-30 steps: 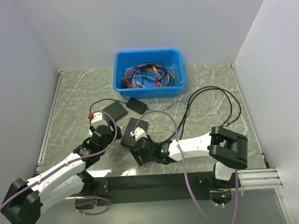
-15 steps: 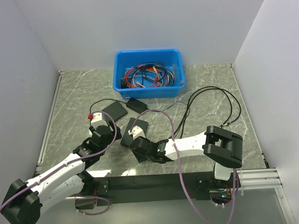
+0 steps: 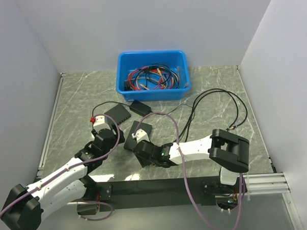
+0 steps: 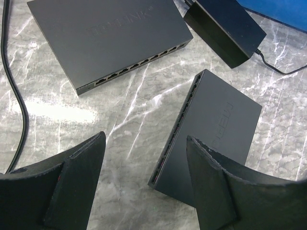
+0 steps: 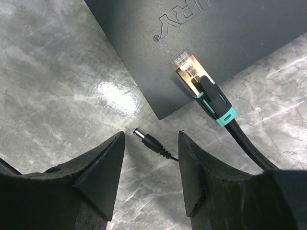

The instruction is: Insert the plug into the switch port

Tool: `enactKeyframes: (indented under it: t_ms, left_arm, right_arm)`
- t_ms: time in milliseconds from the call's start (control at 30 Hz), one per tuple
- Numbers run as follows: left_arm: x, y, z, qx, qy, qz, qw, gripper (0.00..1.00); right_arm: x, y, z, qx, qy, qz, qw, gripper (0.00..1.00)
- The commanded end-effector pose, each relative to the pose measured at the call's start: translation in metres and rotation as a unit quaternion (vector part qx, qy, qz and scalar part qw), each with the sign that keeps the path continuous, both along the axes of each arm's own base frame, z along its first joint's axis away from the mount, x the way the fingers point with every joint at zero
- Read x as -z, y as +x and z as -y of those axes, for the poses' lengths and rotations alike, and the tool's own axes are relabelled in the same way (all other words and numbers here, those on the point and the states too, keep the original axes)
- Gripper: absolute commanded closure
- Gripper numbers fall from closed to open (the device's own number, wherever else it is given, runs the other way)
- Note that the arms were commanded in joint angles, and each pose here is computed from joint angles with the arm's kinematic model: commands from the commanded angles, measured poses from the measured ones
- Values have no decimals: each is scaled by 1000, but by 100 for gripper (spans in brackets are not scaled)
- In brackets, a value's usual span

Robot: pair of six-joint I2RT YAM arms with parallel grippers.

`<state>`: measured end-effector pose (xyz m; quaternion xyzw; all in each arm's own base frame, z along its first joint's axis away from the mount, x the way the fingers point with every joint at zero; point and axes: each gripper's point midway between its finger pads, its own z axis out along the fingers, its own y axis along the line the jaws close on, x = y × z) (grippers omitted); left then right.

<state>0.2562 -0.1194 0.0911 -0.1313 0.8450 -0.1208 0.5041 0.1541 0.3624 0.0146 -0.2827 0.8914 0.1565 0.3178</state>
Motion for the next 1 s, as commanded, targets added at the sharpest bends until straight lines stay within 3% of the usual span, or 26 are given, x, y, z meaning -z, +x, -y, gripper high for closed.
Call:
enactKeyframes:
  t_ms: [0,267,467,767,967]
  left_arm:
    - [-18,6,2,-12,-18,22,1000,26]
    - [-18,7,3,-12,-15,19,1000,26]
    - [-17,8,2,-12,-14,18,1000,26]
    - [-17,7,2,-13,-14,19,1000,26]
    - [-18,7,2,-13,-15,20,1000,26]
  right_arm:
    - [46,-33,56,-5,-108,-77,991,45]
    - [43,-36,59,-3,-112,-84,990,42]
    - [52,-36,67,-6,-154,-82,985,49]
    - [66,-35,71,-7,-190,-83,978,67]
    - [68,-34,68,-9,-193,-83,978,92]
